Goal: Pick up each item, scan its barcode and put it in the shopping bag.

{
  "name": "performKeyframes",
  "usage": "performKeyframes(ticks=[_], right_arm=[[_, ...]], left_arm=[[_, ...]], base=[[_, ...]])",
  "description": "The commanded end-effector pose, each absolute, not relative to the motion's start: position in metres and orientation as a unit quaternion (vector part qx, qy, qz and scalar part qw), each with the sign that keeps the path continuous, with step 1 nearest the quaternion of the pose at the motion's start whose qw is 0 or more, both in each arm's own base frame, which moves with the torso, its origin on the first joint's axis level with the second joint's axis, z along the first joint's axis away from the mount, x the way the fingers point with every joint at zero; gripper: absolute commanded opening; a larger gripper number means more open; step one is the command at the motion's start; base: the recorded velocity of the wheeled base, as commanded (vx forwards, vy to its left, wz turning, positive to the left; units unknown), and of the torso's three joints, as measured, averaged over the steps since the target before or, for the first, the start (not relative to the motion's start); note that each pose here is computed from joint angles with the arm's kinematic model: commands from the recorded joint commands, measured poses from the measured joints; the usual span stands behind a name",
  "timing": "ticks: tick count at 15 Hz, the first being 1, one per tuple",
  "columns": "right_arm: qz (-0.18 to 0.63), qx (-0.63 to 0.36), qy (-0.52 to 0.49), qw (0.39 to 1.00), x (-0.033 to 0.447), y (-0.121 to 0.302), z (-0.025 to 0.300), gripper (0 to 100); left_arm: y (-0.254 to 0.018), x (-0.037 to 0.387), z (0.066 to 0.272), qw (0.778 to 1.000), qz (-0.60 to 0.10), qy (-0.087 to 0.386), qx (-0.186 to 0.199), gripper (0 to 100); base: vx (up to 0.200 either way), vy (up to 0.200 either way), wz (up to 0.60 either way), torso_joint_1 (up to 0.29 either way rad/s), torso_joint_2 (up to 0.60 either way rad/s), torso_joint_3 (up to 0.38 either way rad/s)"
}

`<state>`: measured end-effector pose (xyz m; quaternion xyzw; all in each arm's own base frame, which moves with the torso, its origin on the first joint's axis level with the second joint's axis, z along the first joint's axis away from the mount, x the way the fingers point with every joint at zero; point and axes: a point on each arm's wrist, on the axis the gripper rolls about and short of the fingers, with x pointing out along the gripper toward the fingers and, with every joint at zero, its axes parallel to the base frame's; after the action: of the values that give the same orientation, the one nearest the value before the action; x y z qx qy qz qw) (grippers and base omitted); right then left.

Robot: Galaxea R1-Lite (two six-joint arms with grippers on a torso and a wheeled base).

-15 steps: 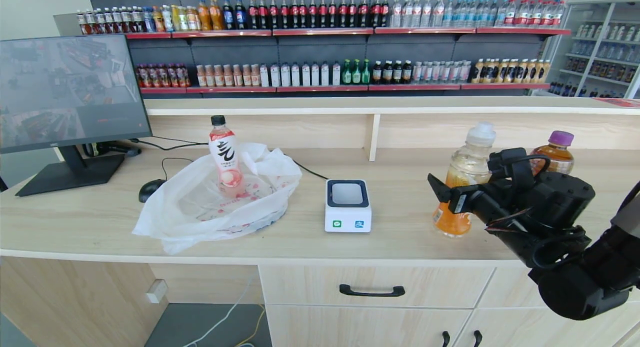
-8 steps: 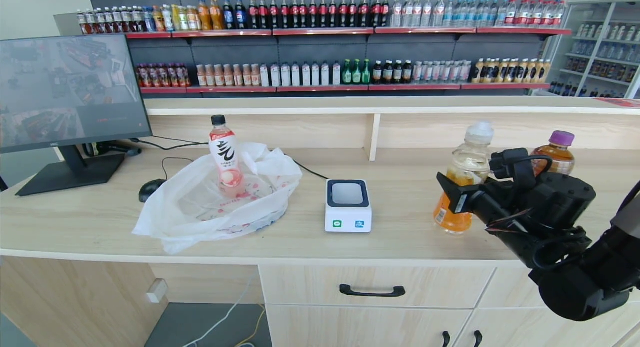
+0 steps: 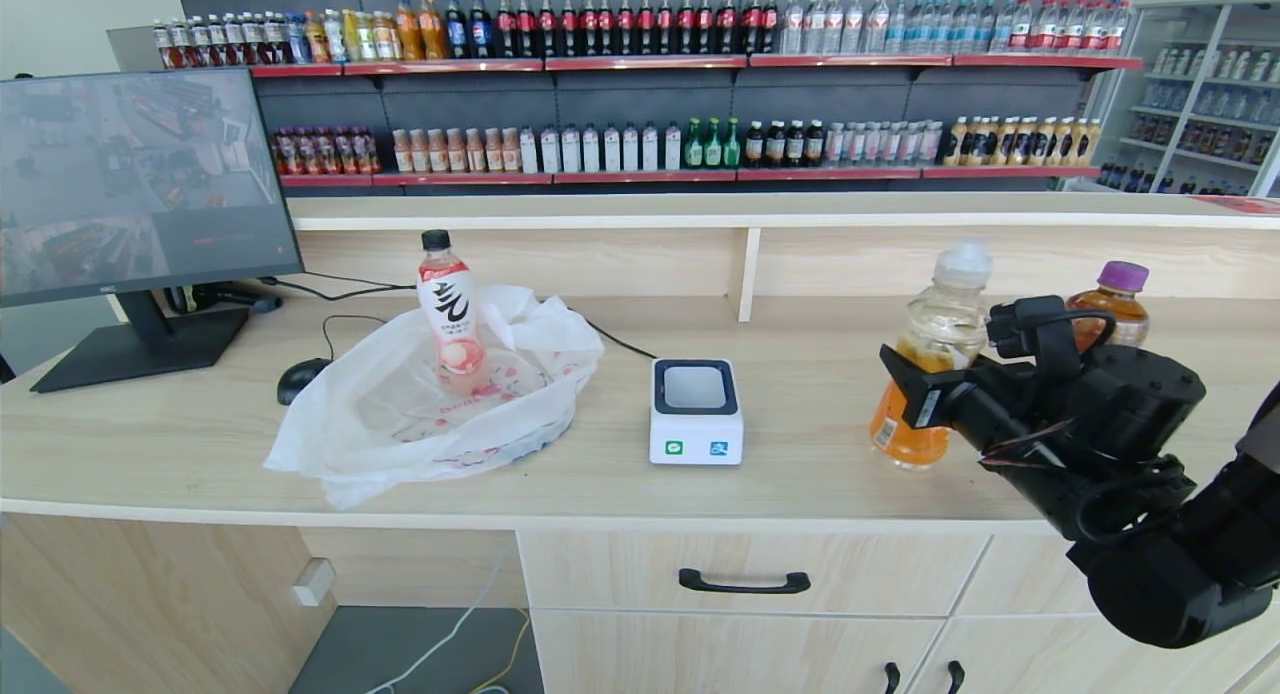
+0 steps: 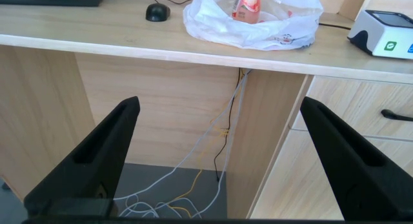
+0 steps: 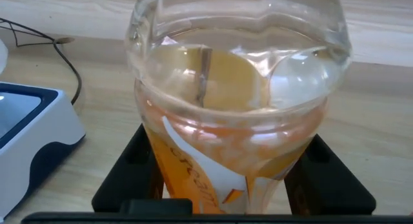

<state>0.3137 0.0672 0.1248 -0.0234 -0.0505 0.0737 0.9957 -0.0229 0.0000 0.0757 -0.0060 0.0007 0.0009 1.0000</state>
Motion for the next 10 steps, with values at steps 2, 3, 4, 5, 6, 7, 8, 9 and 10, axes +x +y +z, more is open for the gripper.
performKeyframes(ticks=[2, 3, 4, 5, 6, 7, 8, 9, 10], right_arm=[[0.074, -0.021, -0.066, 0.995, 0.311, 0.067, 0.134, 0], [0.074, -0.020, -0.071, 0.995, 0.310, 0.067, 0.137, 0], [0.079, -0.019, -0.078, 0.994, 0.307, 0.070, 0.142, 0], [0.089, -0.016, -0.087, 0.992, 0.301, 0.075, 0.148, 0], [0.095, -0.010, -0.092, 0.991, 0.298, 0.079, 0.152, 0], [0.104, -0.004, -0.098, 0.990, 0.295, 0.083, 0.155, 0], [0.111, -0.001, -0.105, 0.988, 0.291, 0.088, 0.160, 0], [0.110, 0.001, -0.110, 0.988, 0.288, 0.090, 0.164, 0], [0.102, 0.003, -0.114, 0.988, 0.285, 0.089, 0.166, 0]], left_arm=[[0.000, -0.023, 0.076, 1.000, 0.001, 0.001, -0.006, 100], [0.000, -0.023, 0.076, 1.000, 0.001, 0.001, -0.006, 100], [0.000, -0.023, 0.076, 1.000, 0.001, 0.000, -0.006, 100], [0.000, -0.023, 0.076, 1.000, 0.001, 0.001, -0.006, 100], [0.000, -0.023, 0.076, 1.000, 0.001, 0.001, -0.006, 100], [0.000, -0.023, 0.076, 1.000, 0.001, 0.001, -0.007, 100], [0.000, -0.023, 0.076, 1.000, 0.001, 0.001, -0.007, 100], [0.000, -0.023, 0.076, 1.000, 0.001, 0.001, -0.007, 100], [0.000, -0.023, 0.076, 1.000, 0.001, 0.001, -0.007, 100]], base=[[0.000, 0.000, 0.00, 0.000, 0.00, 0.000], [0.000, 0.000, 0.00, 0.000, 0.00, 0.000], [0.000, 0.000, 0.00, 0.000, 0.00, 0.000], [0.000, 0.000, 0.00, 0.000, 0.00, 0.000], [0.000, 0.000, 0.00, 0.000, 0.00, 0.000], [0.000, 0.000, 0.00, 0.000, 0.00, 0.000], [0.000, 0.000, 0.00, 0.000, 0.00, 0.000], [0.000, 0.000, 0.00, 0.000, 0.00, 0.000], [0.000, 0.000, 0.00, 0.000, 0.00, 0.000]])
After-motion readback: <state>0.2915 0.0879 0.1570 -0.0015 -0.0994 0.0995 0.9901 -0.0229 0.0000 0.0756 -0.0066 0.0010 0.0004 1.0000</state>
